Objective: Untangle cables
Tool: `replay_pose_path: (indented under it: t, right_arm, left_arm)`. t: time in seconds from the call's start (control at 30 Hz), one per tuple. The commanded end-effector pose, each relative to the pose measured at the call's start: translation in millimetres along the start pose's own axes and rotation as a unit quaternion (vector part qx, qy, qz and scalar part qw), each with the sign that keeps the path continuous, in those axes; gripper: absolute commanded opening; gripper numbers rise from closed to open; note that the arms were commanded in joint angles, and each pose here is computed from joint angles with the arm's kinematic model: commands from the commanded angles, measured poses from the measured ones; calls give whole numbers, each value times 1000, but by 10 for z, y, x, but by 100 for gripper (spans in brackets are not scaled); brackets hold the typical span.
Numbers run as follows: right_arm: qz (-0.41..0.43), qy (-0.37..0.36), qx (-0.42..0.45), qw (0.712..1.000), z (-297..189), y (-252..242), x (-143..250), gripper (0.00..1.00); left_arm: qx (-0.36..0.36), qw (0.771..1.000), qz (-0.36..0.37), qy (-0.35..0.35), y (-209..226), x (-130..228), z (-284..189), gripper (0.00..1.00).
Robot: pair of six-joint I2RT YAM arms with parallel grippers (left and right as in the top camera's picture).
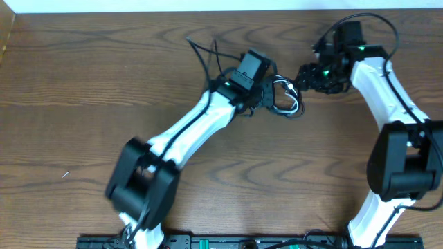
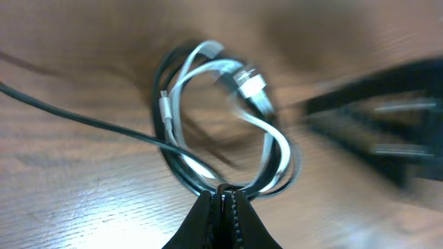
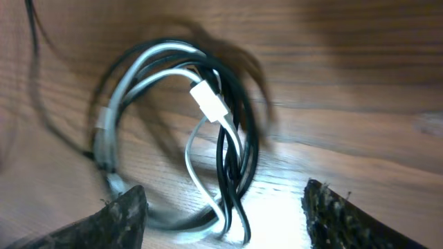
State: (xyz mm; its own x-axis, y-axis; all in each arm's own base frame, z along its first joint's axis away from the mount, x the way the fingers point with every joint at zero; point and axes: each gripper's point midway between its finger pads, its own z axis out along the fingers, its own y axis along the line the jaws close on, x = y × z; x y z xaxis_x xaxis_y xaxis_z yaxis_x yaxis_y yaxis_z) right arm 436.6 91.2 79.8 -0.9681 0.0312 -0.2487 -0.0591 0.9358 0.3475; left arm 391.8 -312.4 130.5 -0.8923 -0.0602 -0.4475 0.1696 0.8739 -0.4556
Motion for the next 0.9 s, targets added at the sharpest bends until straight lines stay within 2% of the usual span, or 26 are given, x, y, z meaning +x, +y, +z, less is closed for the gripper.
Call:
replay_pose_path:
  t: [0.0, 0.27, 0.43, 0.7, 0.87]
  right_arm:
    - [-27, 19, -13, 999, 178, 81, 64, 64]
    - [-1, 53, -15, 998, 571, 39, 175, 52]
    - [10, 85, -65, 994, 779, 146, 308, 46]
    - [4, 50, -141, 989, 655, 343, 113, 57]
    - [-23, 65, -172, 983, 631, 478, 206, 61]
  left_arm:
    - [24, 999, 28, -39, -178, -212, -337, 7]
    - [26, 998, 28, -41, -195, -219, -367, 8]
    - [27, 998, 30, -43, -198, -232, -368, 7]
    - [4, 1000, 24, -7, -81, -53, -347, 7]
    - [-19, 999, 21, 27, 45, 122, -330, 8]
